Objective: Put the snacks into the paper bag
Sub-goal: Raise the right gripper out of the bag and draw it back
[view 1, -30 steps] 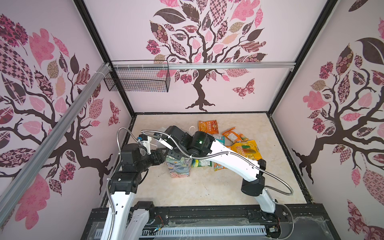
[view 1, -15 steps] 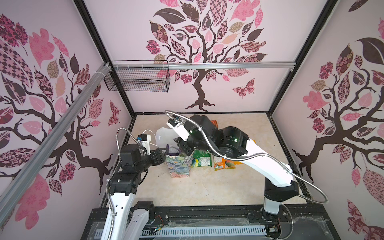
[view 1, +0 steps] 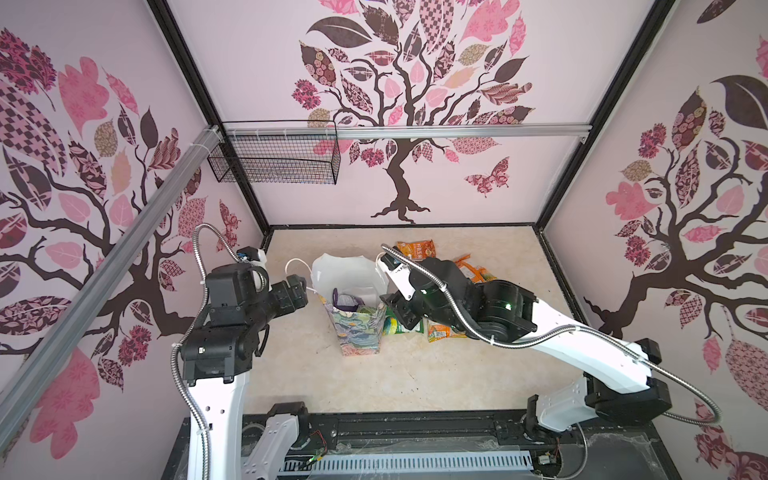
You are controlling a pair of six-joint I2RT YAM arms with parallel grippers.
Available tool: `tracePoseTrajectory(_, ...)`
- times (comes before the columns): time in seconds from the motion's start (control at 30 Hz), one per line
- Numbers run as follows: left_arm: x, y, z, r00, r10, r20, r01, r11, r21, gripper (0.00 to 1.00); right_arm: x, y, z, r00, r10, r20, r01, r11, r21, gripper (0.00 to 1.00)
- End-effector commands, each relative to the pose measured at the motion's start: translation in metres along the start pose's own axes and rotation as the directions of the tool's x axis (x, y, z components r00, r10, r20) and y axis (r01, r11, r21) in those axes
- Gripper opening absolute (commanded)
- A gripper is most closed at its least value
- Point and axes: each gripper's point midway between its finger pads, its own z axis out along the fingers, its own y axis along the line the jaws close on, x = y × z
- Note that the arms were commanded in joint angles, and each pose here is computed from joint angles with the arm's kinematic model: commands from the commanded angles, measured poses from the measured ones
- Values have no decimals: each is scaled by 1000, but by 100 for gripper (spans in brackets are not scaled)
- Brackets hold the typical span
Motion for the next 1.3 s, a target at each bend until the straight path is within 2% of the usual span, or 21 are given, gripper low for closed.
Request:
tracePoseTrajectory(0.0,5,-12,11,997,-30,-74,35,997,70,89,-22,0,11,996,51,77,-49,998,-32,55)
tracePoseTrajectory(0.27,-17,-2,35,999,-7,-52,7,1000,8,88,-16,-31,54,996,85,41,-86,996,25,55)
tracePoseTrajectory(0.4,-24,-12,45,999,8,-50,-5,998,62,79,-21,-30,67,995,89,35,-88,996,-4,54)
tracePoseTrajectory(0.5,-31,-25,45,999,41,-32,-37,991,131,63,-24,-26,75,996,80,30,-80,997,-23,47)
tracePoseTrajectory(0.57,-35,-28,43,998,59,-18,-56,988,147,48,-29,-24,78,997,69,29,-69,997,-27,36)
tracePoseTrajectory(0.6,-37,-29,42,998,63,-14,-60,987,150,37,-31,-24,78,997,66,33,-65,998,-27,28)
tracePoseTrajectory(0.63,-38,-30,41,998,66,-11,-64,986,153,19,-34,-24,78,997,63,36,-62,998,-28,18)
tracePoseTrajectory(0.67,-41,-32,41,998,67,-7,-65,985,157,6,-36,-24,78,997,59,40,-58,998,-31,9)
tracePoseTrajectory(0.7,-43,-33,40,998,69,-1,-68,984,165,0,-40,-24,77,997,58,47,-56,998,-35,4)
tracePoseTrajectory(0.73,-46,-35,41,997,74,3,-73,982,173,0,-43,-24,76,997,56,54,-54,998,-43,0)
tracePoseTrajectory(0.87,-67,-44,34,995,88,52,-97,976,193,0,-62,-19,70,996,32,86,-24,995,-94,0)
tracePoseTrajectory(1.0,-80,-49,26,993,93,79,-107,974,200,0,-72,-20,63,994,18,105,-8,996,-94,0)
tracePoseTrajectory(1.17,-67,-44,28,995,90,54,-98,977,190,0,-48,-21,70,998,19,64,-13,995,-95,0)
tracePoseTrajectory(1.27,-42,-31,43,996,89,-31,-83,986,146,0,-32,-21,75,999,18,31,-15,995,-96,0)
